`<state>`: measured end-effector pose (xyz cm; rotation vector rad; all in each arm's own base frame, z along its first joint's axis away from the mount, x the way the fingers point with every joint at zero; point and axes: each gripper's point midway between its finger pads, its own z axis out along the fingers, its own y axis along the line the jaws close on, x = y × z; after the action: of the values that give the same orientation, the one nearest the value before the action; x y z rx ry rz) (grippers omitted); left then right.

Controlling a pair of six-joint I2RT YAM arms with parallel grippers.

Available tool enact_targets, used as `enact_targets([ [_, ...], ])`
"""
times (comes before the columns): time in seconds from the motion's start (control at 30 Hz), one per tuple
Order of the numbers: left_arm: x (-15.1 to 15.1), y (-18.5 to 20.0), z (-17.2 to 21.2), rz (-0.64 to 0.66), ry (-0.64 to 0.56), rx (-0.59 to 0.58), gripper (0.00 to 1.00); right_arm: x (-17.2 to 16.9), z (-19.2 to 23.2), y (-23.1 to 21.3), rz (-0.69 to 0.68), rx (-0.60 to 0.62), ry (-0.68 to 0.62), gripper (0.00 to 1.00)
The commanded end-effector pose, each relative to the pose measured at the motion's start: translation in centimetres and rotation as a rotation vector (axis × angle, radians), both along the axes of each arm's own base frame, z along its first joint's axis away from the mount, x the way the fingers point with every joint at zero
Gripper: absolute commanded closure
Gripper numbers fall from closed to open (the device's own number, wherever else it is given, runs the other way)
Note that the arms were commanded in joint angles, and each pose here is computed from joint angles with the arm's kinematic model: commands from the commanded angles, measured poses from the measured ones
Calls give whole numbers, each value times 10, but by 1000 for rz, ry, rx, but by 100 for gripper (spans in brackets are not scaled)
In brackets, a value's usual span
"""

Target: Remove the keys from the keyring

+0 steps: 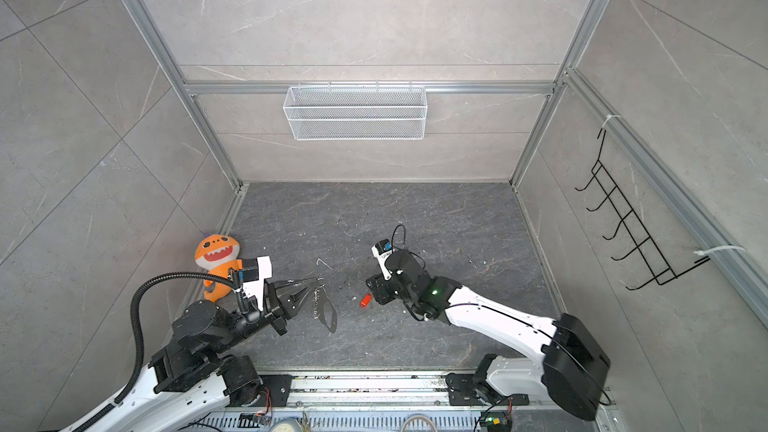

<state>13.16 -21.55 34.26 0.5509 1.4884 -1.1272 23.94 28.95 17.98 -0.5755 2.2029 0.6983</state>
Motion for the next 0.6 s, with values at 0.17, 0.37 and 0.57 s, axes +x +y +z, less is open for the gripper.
enact_targets([
  [0.17, 14, 0, 13, 66, 64, -5, 100, -42, 107, 13, 245, 226, -131, 49],
  [0.37, 20, -2, 9, 87, 84, 2, 100, -74, 142, 29, 366, 324, -176, 47],
  [0.57, 26, -4, 7, 106, 101, 9, 100, -93, 149, 51, 365, 262, -271, 44],
])
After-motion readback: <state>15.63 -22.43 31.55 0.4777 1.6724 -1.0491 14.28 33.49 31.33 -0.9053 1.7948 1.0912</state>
